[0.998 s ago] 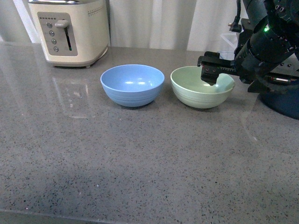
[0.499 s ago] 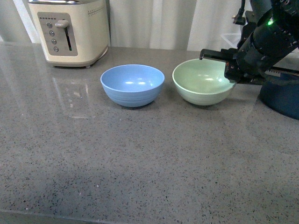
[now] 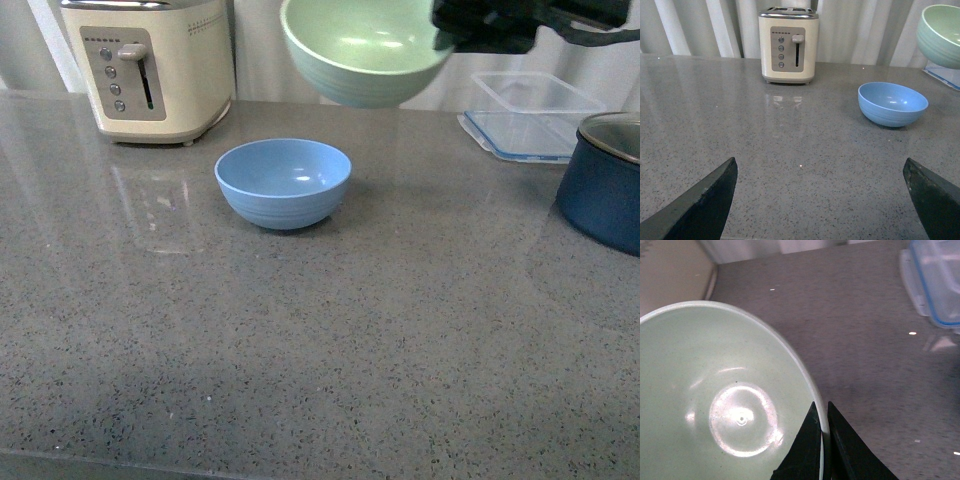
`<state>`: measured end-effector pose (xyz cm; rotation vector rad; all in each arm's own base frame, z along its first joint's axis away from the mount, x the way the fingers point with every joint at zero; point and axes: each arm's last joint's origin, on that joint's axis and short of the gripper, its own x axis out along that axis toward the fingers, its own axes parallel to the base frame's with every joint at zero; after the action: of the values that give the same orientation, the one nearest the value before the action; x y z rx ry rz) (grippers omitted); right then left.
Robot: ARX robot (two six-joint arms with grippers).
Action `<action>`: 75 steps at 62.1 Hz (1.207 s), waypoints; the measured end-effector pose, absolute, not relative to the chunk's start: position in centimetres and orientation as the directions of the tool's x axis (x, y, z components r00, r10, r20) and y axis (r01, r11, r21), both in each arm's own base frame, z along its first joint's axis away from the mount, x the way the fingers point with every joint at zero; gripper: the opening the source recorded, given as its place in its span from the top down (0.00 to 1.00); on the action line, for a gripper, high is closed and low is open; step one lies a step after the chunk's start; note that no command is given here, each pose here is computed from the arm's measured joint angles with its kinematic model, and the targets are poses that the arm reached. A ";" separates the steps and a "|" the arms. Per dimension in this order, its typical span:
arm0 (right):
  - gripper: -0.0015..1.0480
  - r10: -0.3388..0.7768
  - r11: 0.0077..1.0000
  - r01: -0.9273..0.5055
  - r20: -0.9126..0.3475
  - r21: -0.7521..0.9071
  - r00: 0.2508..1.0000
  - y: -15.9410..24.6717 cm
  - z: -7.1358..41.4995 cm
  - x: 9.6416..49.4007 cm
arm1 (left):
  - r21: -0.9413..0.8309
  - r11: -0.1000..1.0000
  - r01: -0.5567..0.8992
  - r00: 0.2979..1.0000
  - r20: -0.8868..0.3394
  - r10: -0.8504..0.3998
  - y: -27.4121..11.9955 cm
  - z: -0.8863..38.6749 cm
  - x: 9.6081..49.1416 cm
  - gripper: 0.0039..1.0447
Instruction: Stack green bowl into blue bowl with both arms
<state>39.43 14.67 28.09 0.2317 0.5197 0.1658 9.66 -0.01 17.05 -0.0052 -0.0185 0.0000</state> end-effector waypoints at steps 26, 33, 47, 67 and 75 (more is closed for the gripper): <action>0.99 0.259 0.961 -0.164 -0.509 0.224 0.821 19.7 25.0 41.2 | -0.005 1.000 0.000 1.000 0.019 0.000 0.0 17.1 9.7 0.06; 0.99 0.242 0.967 -0.151 -0.543 0.207 0.804 20.3 23.4 42.0 | -0.005 1.000 0.000 1.000 0.019 0.000 0.0 17.1 9.7 0.06; 0.99 0.203 0.977 -0.125 -0.589 0.170 0.782 20.6 21.1 42.6 | -0.005 1.000 0.000 1.000 0.019 0.000 0.0 17.1 9.7 0.06; 0.60 0.243 0.966 -0.151 -0.547 0.208 0.801 19.6 22.3 42.0 | -0.005 1.000 0.000 1.000 0.019 0.000 0.0 17.1 9.7 0.06; 0.40 0.310 0.937 -0.194 -0.437 0.290 0.844 17.3 25.0 40.3 | -0.005 1.000 0.000 1.000 0.019 0.000 0.0 17.1 9.7 0.06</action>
<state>40.27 17.26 24.99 0.2396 0.4988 0.2687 9.66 -0.01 17.05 -0.0052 -0.0185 0.0000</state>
